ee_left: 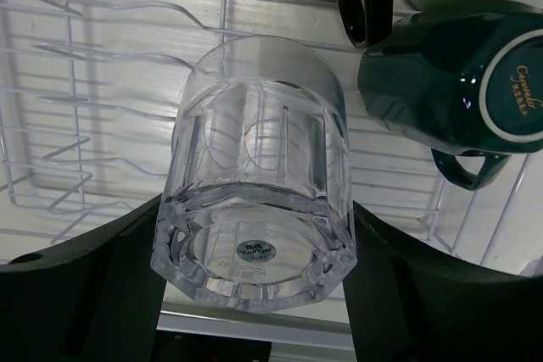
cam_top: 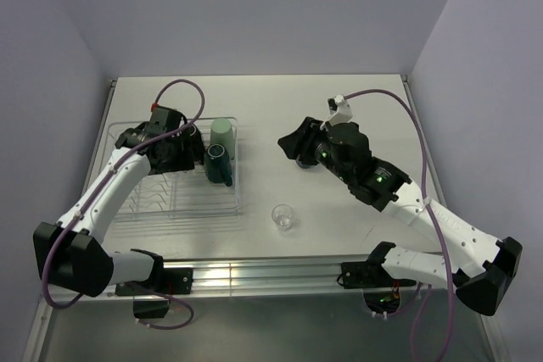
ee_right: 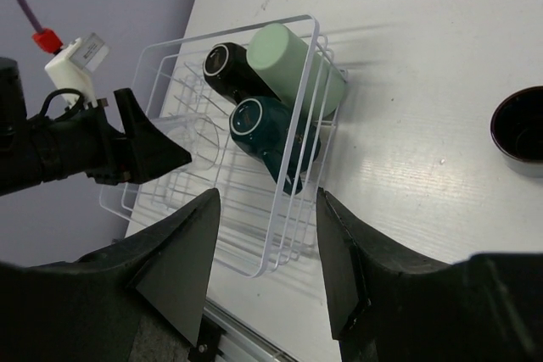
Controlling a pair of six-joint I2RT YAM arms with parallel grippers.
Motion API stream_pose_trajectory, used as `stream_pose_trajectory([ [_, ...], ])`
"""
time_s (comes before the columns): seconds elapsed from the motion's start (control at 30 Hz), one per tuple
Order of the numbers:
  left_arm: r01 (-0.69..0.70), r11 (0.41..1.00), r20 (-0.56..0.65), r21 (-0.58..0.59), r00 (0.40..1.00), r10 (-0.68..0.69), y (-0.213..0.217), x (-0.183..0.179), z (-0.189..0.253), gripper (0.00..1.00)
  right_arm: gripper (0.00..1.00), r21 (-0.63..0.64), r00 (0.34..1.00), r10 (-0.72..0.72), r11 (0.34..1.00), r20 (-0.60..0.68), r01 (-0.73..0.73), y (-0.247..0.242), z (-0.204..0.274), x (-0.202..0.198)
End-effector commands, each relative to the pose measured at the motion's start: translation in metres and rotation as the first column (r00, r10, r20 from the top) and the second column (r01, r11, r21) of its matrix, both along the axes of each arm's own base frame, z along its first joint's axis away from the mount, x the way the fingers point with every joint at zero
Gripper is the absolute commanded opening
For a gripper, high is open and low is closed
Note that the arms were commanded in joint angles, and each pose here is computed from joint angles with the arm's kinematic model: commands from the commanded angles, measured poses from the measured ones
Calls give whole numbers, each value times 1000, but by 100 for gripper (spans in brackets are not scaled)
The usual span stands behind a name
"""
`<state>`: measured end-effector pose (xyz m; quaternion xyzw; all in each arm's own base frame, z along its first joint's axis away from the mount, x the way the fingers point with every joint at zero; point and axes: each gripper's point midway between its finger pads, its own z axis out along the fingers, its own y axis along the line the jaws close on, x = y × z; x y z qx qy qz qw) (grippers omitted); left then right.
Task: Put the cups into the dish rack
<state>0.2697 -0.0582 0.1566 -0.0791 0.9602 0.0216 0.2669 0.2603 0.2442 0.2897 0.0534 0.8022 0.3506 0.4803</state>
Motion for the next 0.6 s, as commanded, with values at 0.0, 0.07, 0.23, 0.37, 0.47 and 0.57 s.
stream_pose_trajectory([
  [0.0,19,1000,40,-19,999,-19,-8,16,2,0,57,29,998,6,1000,56,-8,3,26,2],
  [0.07,28,999,27,-22,999,-28,-11,19,-3,0,57,27,998,5,1000,55,-6,3,25,2],
  [0.23,29,1000,-21,6,999,-29,-11,26,-18,0,57,11,999,17,1000,40,-17,6,20,4],
  [0.37,31,999,-56,21,998,-30,-12,27,-28,0,57,3,999,24,1000,34,-24,9,18,5],
  [0.47,34,999,-67,26,997,-32,-14,29,-32,0,57,-2,999,31,1000,31,-31,11,18,6],
  [0.57,31,999,-84,35,996,-28,-14,30,-39,1,57,-4,999,40,999,24,-40,14,19,6],
])
